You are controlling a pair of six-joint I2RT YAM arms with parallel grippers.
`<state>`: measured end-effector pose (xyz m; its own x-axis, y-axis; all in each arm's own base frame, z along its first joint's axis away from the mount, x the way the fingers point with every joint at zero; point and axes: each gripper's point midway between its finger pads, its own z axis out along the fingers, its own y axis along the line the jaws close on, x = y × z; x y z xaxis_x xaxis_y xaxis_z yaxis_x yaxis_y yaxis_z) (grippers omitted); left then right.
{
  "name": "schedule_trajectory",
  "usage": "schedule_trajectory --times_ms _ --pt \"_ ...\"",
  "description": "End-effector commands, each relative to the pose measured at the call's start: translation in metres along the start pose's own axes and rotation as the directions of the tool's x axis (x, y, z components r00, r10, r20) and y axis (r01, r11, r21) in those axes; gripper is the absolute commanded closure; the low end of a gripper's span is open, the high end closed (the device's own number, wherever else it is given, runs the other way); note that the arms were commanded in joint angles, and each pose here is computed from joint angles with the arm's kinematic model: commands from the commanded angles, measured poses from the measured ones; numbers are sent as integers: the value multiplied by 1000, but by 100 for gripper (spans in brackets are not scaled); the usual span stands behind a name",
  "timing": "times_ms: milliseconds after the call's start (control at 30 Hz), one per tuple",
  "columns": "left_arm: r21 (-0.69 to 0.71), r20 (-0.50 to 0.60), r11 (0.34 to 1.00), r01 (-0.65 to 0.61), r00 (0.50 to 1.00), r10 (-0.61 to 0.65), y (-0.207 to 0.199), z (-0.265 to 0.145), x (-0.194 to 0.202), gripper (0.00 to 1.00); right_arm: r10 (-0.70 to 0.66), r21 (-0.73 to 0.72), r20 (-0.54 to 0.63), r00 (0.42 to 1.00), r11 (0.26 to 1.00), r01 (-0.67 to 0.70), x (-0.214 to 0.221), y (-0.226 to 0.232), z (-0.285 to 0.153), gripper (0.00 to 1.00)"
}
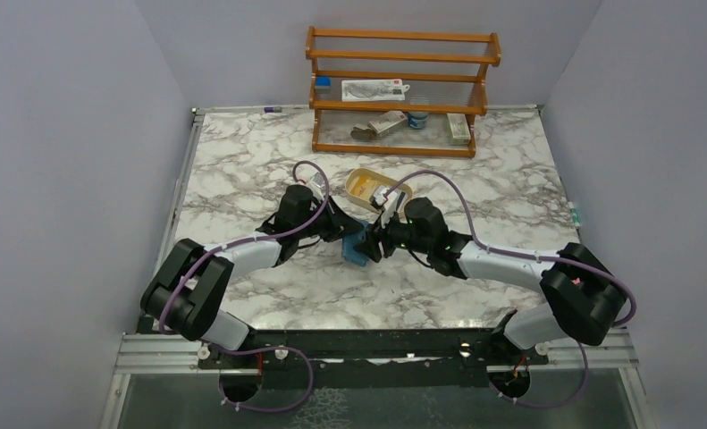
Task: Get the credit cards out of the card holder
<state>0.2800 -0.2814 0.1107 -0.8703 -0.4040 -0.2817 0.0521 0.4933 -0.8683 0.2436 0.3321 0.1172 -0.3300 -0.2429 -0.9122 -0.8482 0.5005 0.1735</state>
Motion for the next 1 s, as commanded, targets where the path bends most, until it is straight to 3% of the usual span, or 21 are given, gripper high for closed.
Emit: schedule_trajectory --times_ms 0,133,433,667,767,967 --pt "168 -34 985 -30 999 36 -47 -4 -1 100 26 -39 -9 1000 999 -26 11 5 3 44" --pt "210 -29 977 -28 999 35 -56 -9 -1 100 70 -48 -10 997 996 -71 16 4 0 44" --pt "257 -13 966 -5 1000 9 -64 -15 -3 100 125 -88 -29 992 988 -127 27 5 -3 60" --pt "245 11 969 15 1000 -18 -61 -15 -7 100 89 -81 -56 994 992 -94 34 2 -4 81" --pt "243 21 970 23 999 -28 -61 -15 -9 100 87 -72 -59 995 993 -91 36 1 -5 98" --pt "236 36 971 26 999 -36 -59 -16 -11 100 146 31 5 989 989 -146 29 -13 -14 99"
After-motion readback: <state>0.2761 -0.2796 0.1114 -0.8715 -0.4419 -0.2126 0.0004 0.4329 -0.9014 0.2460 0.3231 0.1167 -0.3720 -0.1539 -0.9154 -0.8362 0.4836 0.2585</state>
